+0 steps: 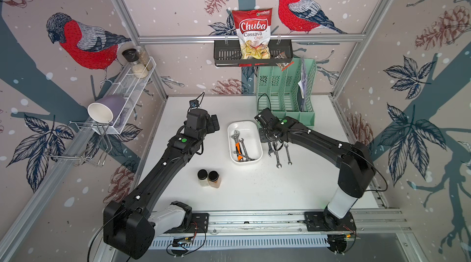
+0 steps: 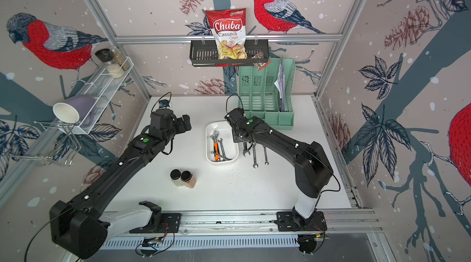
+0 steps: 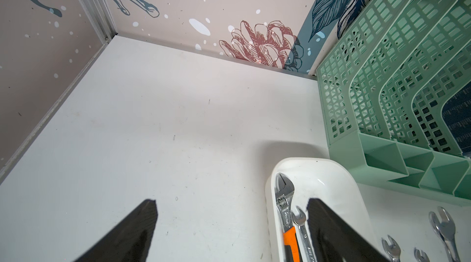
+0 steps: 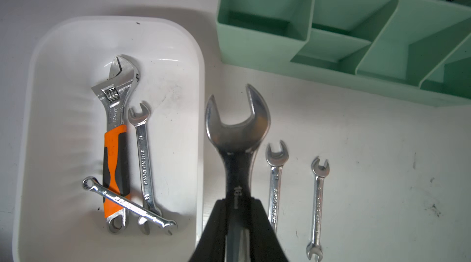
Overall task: Take out the wrench from the storage box
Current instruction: Place the wrench at the center of the board.
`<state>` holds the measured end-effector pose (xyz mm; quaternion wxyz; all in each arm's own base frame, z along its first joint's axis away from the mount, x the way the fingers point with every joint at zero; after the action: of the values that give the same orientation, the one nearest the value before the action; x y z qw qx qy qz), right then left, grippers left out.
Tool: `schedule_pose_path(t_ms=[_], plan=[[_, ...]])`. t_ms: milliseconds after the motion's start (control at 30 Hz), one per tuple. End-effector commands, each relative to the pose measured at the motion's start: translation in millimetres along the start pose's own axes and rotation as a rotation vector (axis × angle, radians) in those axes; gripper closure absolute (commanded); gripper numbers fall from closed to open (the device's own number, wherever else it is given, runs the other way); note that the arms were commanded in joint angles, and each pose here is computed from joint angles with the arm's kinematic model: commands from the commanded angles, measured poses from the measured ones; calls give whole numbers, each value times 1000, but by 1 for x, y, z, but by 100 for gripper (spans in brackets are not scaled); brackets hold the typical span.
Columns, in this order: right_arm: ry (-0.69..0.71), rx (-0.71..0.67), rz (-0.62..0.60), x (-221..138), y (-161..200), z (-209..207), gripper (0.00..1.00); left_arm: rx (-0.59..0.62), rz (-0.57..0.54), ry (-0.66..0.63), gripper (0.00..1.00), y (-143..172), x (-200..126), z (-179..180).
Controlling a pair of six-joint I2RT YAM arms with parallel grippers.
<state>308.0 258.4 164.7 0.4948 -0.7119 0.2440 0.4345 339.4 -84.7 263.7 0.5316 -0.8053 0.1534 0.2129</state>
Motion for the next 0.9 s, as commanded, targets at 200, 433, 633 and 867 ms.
schedule_pose_path(t_ms=[200, 433, 633, 867], plan=[[-82, 112, -11, 7, 39, 5, 91, -6, -21, 9, 5, -5, -1, -1], [-135, 114, 26, 28, 57, 19, 91, -8, -35, 8, 5, -8, -4, -1], [-157, 116, 54, 48, 65, 23, 91, -5, -40, 7, 5, -9, -6, -1], [-162, 128, 72, 64, 68, 19, 91, -7, -43, 12, 5, -10, -7, -2]])
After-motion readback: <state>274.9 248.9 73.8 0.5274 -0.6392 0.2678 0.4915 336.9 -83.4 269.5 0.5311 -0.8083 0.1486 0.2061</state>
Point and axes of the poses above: each gripper's point midway between its finger pads, its own x axis out along the fingers, its own z axis along the line the jaws close on, y = z × x, the point moved 3 cm from there along -x, back along the fingers, and after that the axes turned 11 degrees about -x, right-handed, at the moved point
